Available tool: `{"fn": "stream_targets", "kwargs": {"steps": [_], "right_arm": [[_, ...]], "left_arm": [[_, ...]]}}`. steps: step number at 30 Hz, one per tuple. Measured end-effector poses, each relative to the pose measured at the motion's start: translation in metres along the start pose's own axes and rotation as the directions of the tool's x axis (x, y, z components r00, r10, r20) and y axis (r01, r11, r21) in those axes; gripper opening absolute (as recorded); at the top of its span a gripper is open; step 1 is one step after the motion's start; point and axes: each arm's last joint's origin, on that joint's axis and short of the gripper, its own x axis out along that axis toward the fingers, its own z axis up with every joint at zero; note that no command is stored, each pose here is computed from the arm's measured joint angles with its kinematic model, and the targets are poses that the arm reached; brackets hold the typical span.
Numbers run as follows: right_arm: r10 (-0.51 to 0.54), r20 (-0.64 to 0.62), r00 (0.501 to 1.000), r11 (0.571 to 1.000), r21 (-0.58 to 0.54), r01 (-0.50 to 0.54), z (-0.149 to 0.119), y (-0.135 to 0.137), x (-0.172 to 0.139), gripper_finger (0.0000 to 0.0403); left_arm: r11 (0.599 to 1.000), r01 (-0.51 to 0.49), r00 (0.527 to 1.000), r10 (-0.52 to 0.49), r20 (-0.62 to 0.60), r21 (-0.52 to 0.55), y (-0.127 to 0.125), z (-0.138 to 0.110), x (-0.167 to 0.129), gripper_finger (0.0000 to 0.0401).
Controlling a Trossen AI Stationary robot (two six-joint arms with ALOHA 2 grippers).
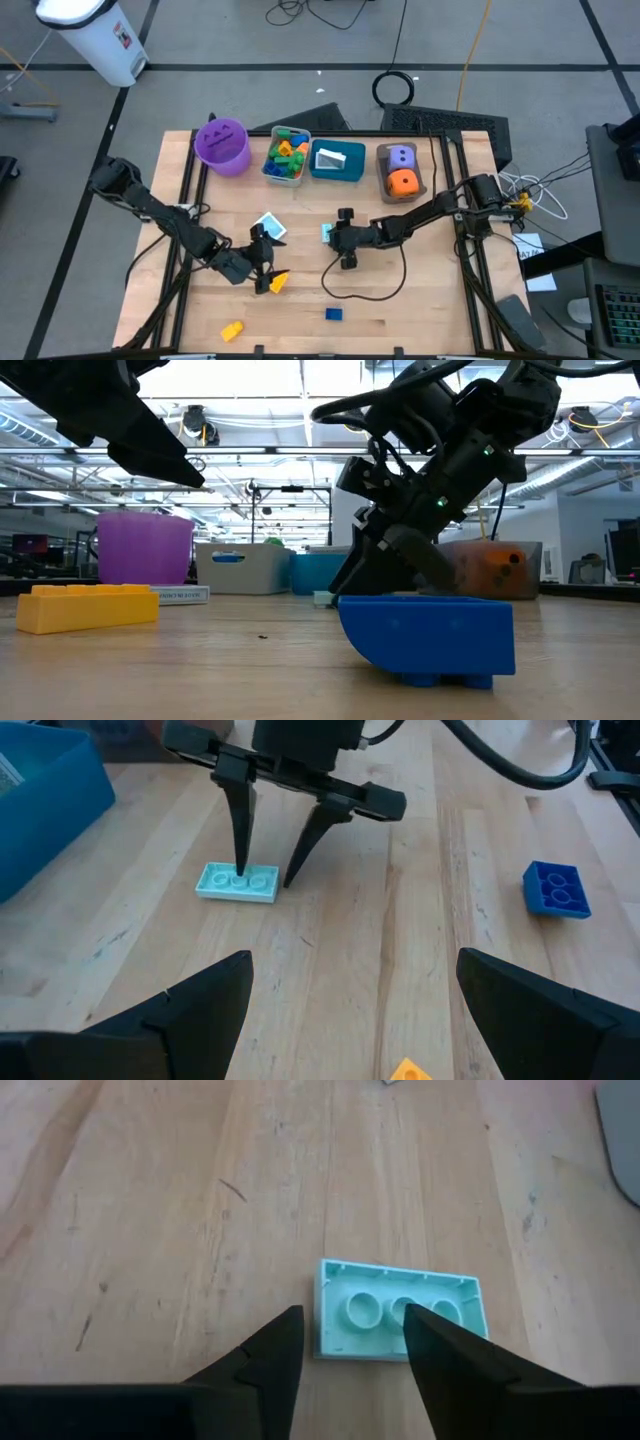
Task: Pick & Place Toys
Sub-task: Put the light green game piece into the gray bin
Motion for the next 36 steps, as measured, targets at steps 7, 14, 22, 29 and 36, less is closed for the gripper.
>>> {"fn": "stream_targets", "kwargs": {"steps": [7,14,22,29,36], "right_arm": [[-0.006,-0.003,1.000,1.000,0.008,0.006,-0.0005,-0.0041,0.0012,0.0117],[-0.011,-0.003,1.000,1.000,0.003,0.011,-0.0005,-0.0047,0.0012,0.0060],[-0.008,-0.010,1.000,1.000,0.000,0.008,-0.0015,-0.0045,0.0014,0.0015],[-0.015,-0.012,1.000,1.000,0.008,0.015,-0.0020,-0.0077,0.0022,0.0005],[-0.021,0.020,1.000,1.000,0.019,0.021,0.0010,-0.0085,0.0024,0.0003]], "left_arm": [[1.000,0.000,1.000,0.000,0.000,0.000,0.0000,0.0000,0.0000,0.0356],[1.000,0.000,1.000,0.000,0.000,0.000,0.0000,0.0000,0.0000,0.0356],[1.000,0.000,1.000,0.000,0.000,0.000,0.0000,0.0000,0.0000,0.0356],[1.000,0.000,1.000,0.000,0.000,0.000,0.0000,0.0000,0.0000,0.0356],[1.000,-0.007,1.000,0.007,0.003,0.004,0.0009,0.0004,0.0005,0.0356]]}}
